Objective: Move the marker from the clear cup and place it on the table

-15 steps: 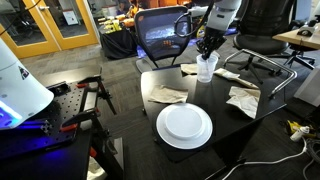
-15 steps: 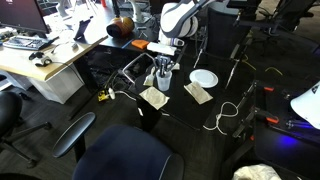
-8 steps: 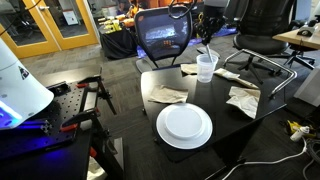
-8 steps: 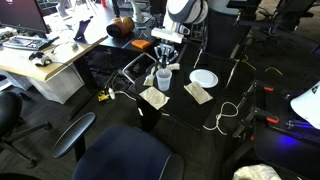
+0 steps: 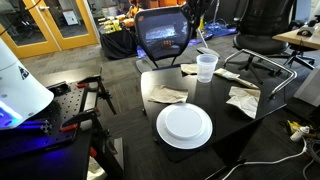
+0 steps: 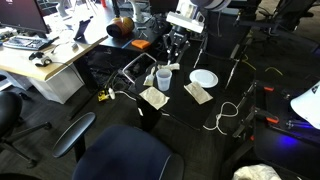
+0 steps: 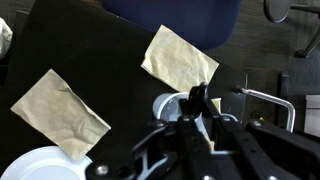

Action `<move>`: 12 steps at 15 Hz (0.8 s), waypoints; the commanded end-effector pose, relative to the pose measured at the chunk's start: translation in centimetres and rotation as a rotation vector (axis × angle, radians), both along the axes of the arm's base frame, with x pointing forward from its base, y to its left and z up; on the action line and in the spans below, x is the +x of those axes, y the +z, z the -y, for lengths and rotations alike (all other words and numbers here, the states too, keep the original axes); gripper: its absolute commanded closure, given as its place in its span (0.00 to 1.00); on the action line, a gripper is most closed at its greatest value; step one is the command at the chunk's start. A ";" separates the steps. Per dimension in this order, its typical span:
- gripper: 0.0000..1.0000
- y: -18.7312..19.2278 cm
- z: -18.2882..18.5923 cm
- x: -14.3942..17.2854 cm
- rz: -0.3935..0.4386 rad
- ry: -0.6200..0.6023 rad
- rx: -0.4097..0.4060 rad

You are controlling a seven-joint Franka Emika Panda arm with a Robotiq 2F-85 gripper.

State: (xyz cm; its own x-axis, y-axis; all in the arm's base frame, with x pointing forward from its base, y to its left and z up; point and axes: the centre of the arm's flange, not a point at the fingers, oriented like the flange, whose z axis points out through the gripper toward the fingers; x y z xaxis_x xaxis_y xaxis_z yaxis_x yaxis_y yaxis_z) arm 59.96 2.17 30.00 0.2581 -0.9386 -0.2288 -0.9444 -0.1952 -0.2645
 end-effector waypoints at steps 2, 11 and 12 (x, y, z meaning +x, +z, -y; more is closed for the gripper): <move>0.96 1.3 -2.1 -6.7 0.057 0.046 -0.050; 0.96 -2.2 -6.8 -12.7 0.058 0.144 -0.131; 0.96 -2.9 -7.3 -12.9 0.053 0.165 -0.144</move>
